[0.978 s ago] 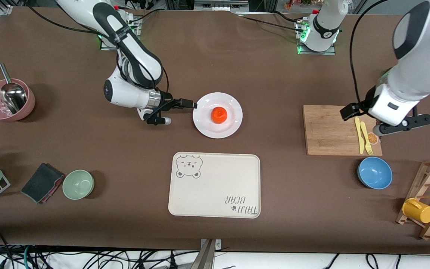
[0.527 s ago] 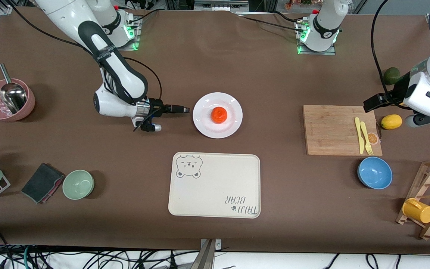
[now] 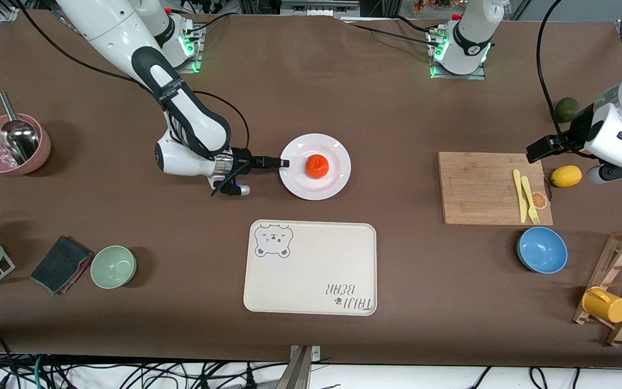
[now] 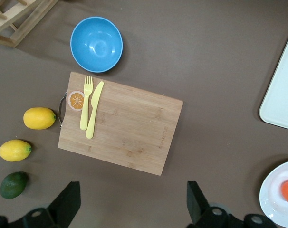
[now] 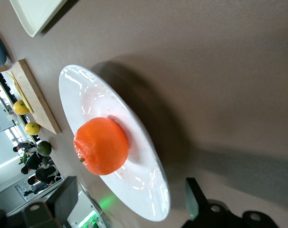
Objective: Place orange and plate with both arms
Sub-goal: 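Move the right gripper to the plate rim while the left gripper withdraws, then grip the white plate rim with the right gripper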
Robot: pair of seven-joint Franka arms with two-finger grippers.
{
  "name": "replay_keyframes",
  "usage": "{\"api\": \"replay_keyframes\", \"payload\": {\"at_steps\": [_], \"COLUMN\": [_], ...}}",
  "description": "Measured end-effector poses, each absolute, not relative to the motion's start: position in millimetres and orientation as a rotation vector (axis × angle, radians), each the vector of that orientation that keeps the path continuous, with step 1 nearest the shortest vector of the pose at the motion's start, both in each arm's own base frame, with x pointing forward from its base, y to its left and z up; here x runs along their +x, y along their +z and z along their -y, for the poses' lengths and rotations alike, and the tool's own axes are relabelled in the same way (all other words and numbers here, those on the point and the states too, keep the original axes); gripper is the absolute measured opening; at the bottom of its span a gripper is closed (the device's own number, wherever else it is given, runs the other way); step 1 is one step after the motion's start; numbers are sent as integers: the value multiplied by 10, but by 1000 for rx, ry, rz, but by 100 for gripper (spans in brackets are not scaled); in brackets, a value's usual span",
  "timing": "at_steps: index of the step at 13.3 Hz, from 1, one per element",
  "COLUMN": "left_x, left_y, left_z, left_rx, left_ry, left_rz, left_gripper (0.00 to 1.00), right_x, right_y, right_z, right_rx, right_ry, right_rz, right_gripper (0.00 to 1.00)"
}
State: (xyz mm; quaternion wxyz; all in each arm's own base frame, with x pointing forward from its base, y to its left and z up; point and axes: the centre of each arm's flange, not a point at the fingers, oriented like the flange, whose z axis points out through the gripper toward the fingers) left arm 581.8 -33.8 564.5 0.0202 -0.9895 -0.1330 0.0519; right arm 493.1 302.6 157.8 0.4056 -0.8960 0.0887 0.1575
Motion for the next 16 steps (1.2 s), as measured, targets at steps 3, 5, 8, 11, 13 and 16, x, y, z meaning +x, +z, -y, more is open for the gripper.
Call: {"api": "replay_keyframes", "payload": {"at_steps": [3,5,8,11,13,16], "left_x": [5728,5498,5299,5323,5324,5340], "left_y": [5620,5665,5708,5685,5682,5645], "left_z": [254,199,83,54,53,60], "left_rx": [-3084,-3089,-3091,-3092,-3092,-3091], "left_ry": [188,194,181,173,173,184], "left_rz": [433,444,472,479,480,478], "left_gripper": [98,99,100,100,100,100], "right_x": [4945,4959,4968,4984,4981,4971], "right_y": [1519,1478,1443,1446,1434,1384], "right_z": [-3125,-3193,-3254,-3271,-3270,-3267], "right_rx": [-2271,-2272,-2271,-2269,-2266,-2256], "right_ry": [383,379,379,333,282,235], "right_rz": [-220,-216,-210,-115,-1,113], "right_gripper": [100,100,96,63,38,4]}}
